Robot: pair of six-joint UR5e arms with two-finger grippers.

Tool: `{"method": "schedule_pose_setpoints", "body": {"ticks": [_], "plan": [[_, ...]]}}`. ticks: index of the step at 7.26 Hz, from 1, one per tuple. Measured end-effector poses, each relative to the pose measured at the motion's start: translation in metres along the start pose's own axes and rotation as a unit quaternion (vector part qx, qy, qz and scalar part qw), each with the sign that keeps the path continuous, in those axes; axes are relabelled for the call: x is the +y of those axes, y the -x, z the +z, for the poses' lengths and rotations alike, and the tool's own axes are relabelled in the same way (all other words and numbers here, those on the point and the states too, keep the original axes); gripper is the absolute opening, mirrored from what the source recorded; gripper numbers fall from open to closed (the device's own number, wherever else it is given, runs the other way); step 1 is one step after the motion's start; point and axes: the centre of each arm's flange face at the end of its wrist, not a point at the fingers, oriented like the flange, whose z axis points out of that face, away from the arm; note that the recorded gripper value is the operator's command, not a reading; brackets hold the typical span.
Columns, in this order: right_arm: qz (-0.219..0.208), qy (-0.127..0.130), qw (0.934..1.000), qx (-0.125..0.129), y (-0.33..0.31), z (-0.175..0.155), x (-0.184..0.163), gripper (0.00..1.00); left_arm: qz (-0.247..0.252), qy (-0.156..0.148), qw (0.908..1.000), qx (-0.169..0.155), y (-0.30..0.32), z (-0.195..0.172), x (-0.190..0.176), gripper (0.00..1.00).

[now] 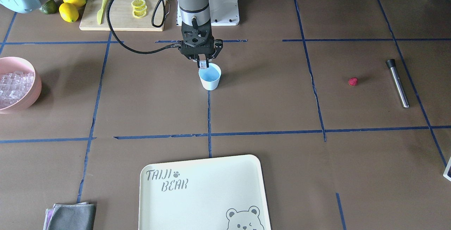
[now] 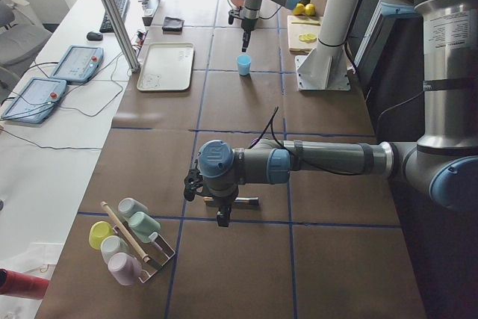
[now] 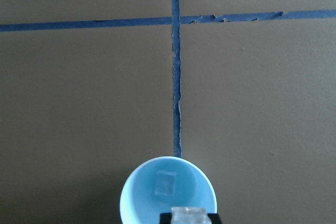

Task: Mash ice and strawberries in cup
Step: 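Carry the ice cube with the right gripper over the blue cup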

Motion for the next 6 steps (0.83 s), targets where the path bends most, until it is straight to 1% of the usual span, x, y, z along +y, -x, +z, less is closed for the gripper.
{"method": "schedule_pose_setpoints", "body": {"ticks": [1,2,3,4,6], "plan": [[0.000,0.000,1.0000,0.002,0.0045,0.0037,0.0037,0.02,0.000,0.000,1.0000,0.000,0.0002,0.0003,0.0003,1.00],[0.000,-0.001,1.0000,0.004,0.0067,0.0060,0.0047,0.17,0.000,0.001,1.0000,0.000,0.0003,0.0005,0.0004,1.00],[0.000,-0.003,1.0000,0.006,0.0071,0.0081,0.0048,0.94,0.000,0.000,1.0000,0.000,0.0003,0.0004,0.0003,1.00],[-0.001,-0.003,1.0000,0.008,0.0070,0.0108,0.0068,0.99,0.000,0.000,1.0000,0.000,0.0002,0.0004,0.0002,1.00],[-0.006,-0.008,0.9999,0.007,0.0099,0.0129,0.0114,0.99,0.000,0.000,1.0000,0.000,0.0002,0.0003,0.0001,1.00]]}}
